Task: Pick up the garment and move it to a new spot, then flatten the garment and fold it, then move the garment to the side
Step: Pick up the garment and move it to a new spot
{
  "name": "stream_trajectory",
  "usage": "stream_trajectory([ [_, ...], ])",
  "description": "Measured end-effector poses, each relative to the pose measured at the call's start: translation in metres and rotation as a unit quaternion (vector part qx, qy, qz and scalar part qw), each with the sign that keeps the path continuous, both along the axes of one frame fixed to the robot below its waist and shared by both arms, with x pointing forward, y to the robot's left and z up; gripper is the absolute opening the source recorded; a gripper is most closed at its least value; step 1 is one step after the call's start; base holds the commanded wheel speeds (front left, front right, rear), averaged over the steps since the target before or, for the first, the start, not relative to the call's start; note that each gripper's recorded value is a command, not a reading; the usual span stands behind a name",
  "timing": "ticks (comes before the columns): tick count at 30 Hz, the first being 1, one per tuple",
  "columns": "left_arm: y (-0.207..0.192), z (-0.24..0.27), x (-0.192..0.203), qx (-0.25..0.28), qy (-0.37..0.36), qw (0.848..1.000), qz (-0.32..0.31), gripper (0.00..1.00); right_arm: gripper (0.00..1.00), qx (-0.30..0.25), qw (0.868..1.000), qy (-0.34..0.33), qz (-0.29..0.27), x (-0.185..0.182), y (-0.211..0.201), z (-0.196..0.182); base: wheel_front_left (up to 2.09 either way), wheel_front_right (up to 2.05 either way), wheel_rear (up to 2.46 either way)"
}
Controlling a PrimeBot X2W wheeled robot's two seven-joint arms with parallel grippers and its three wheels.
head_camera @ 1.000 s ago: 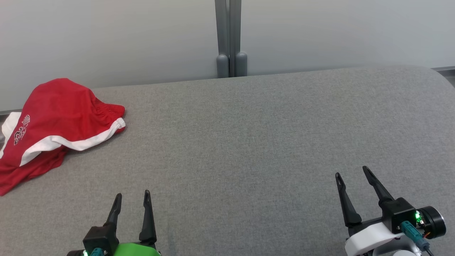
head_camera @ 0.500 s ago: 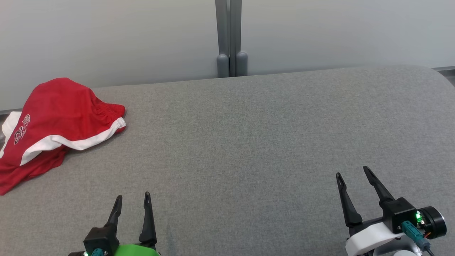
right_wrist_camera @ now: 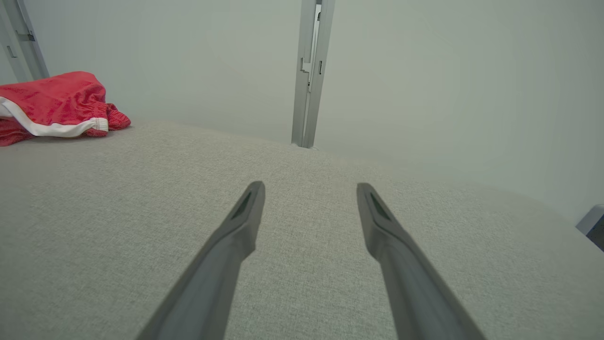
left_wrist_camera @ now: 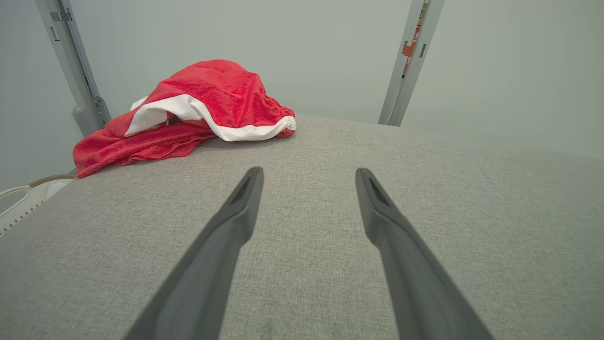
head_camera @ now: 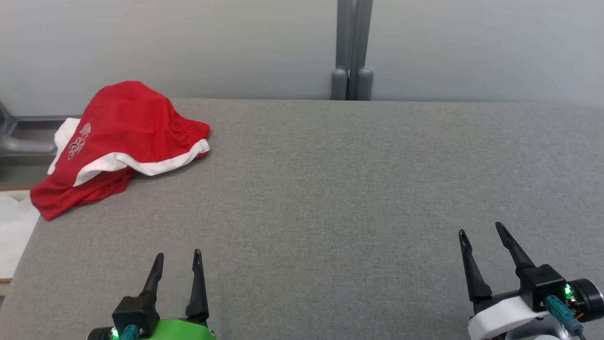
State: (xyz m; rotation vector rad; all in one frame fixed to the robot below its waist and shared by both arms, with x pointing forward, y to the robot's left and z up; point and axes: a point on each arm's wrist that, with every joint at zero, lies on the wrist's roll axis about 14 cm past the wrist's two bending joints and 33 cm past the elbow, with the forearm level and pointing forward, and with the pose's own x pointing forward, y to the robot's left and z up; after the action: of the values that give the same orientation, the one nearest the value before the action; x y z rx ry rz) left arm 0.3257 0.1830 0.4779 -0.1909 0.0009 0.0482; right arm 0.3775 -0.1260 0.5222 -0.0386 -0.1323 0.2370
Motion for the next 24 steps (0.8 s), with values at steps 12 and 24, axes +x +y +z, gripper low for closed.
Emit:
stream_trajectory([
  [12,0.066,0.002,-0.05,0.003,-0.004,0.993,0.118,1.0,1.0,0.006,0.993,0.002,0.121,0.016,0.085,0.001,0.0,0.0,0.0],
  [24,0.099,0.005,-0.084,0.005,-0.009,0.982,0.189,1.0,1.0,0.006,0.983,0.0,0.185,0.018,0.132,0.002,0.0,0.0,0.0],
])
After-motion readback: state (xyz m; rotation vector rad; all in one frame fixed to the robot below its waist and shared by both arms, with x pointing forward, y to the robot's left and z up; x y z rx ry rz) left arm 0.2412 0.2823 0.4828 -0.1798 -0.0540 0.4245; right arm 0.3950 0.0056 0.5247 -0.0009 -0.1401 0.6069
